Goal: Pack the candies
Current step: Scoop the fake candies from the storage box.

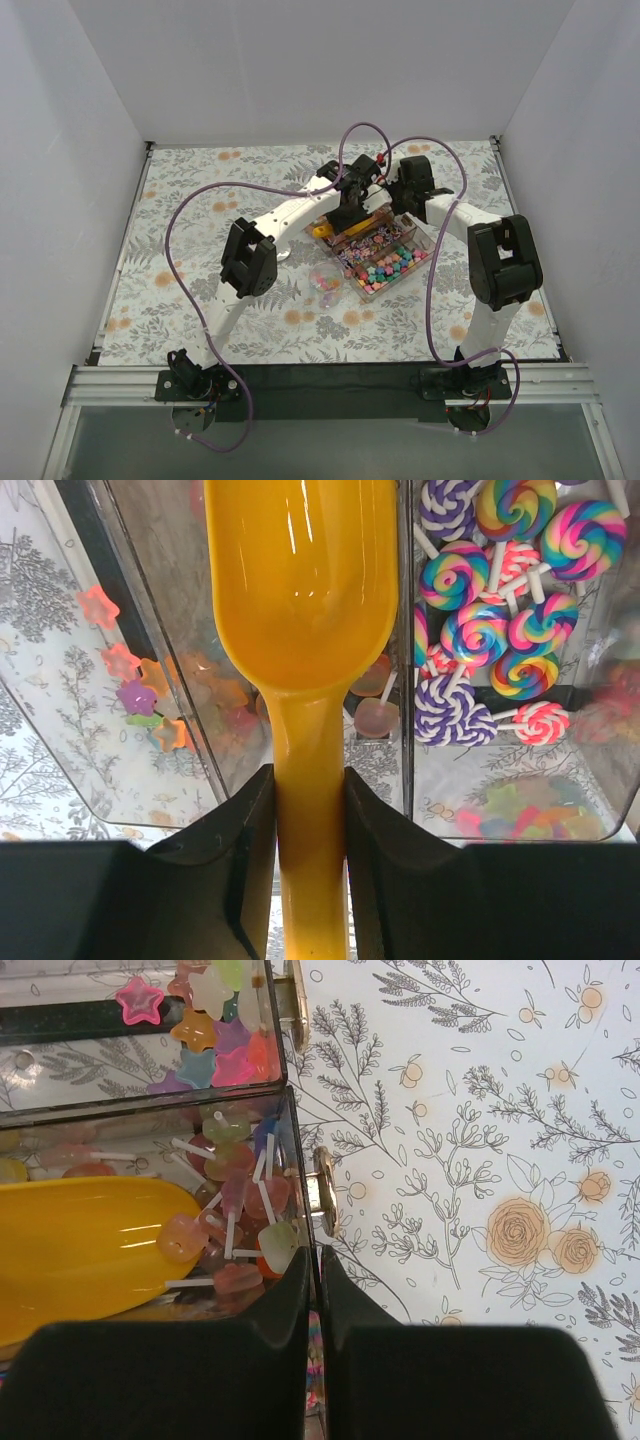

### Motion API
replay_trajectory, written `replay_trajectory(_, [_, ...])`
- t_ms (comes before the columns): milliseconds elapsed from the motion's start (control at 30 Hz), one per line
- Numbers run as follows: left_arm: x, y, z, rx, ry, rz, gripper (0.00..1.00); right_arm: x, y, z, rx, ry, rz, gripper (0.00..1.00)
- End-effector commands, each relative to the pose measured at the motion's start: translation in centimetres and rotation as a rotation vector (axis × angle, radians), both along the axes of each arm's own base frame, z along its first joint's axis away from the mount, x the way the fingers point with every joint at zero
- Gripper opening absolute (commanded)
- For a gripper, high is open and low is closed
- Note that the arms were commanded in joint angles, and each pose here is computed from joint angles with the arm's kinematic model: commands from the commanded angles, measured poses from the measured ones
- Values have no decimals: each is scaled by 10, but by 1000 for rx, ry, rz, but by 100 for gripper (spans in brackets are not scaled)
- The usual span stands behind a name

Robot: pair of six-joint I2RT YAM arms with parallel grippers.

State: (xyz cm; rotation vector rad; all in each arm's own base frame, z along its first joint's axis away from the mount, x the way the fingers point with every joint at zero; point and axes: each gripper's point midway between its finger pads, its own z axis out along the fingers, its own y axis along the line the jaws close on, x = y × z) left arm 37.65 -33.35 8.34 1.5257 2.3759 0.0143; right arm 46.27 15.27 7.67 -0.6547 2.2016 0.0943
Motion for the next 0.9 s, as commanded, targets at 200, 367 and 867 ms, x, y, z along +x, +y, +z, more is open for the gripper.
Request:
replay_trajectory(200, [-9, -68, -8, -278, 32, -9, 0, -1, 23, 14, 184, -25, 51, 1])
replay_trajectory(367, [-6, -47, -10, -248, 18, 24, 0, -4, 14, 5, 229, -2, 43, 1])
replay_trajectory(867, [5, -80, 5, -267, -39, -24, 0, -2, 26, 25, 300, -33, 89, 1])
